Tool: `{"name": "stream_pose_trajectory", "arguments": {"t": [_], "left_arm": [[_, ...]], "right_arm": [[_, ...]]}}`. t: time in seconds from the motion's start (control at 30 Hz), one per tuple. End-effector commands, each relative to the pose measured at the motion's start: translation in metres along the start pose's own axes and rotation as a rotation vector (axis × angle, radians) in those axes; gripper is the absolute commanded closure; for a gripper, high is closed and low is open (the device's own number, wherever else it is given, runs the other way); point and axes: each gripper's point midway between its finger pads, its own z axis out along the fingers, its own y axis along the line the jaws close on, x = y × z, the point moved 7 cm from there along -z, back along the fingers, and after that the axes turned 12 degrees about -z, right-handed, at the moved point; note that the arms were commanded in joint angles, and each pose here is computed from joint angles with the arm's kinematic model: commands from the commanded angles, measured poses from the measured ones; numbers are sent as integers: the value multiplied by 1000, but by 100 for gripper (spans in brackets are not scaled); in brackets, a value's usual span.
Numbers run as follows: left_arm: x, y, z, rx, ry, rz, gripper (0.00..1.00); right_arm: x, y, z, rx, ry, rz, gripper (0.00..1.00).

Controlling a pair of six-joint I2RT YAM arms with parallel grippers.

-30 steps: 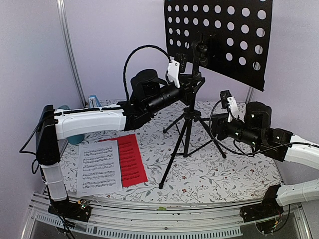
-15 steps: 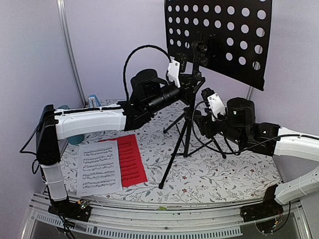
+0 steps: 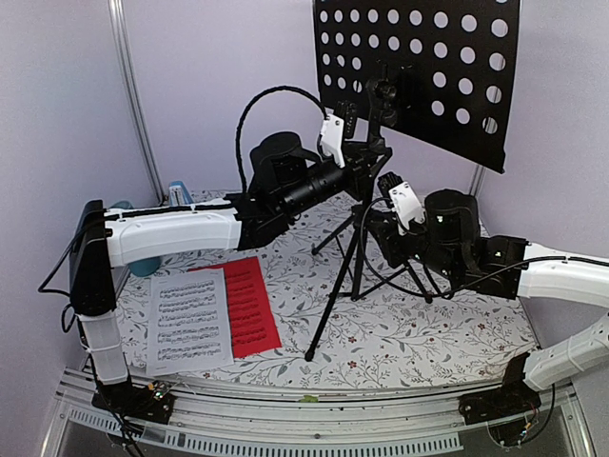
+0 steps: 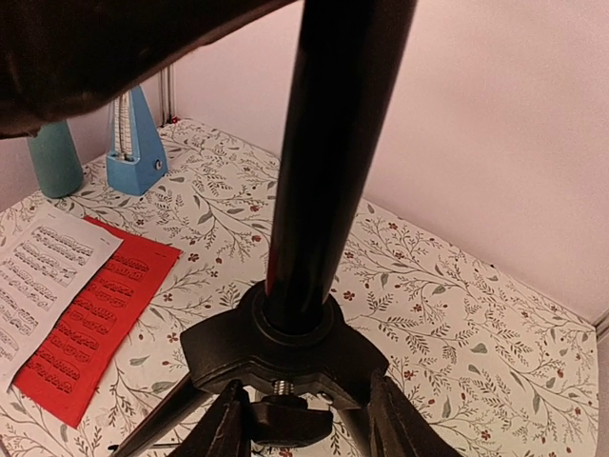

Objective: Set up the instrument practice props

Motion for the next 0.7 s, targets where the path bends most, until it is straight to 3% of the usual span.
{"name": "stream_pose_trajectory", "arguments": {"t": [0.0, 0.13, 0.27, 0.5, 0.67], "left_arm": [[-61, -15, -4, 60, -213, -52, 100], [-60, -16, -4, 66, -210, -50, 100], [-59, -17, -4, 75, -203, -43, 100], [-57, -17, -5, 83, -191, -37, 100], [-55, -17, -5, 83, -189, -38, 100]], "right_arm": [[-10, -8, -1, 57, -15, 48, 65], [-4, -4, 0, 26, 5, 161, 79], [10, 7, 1, -56, 48, 378, 91], [18, 15, -7, -201, 77, 776, 92], [6, 17, -11, -292, 80, 976, 97]]}}
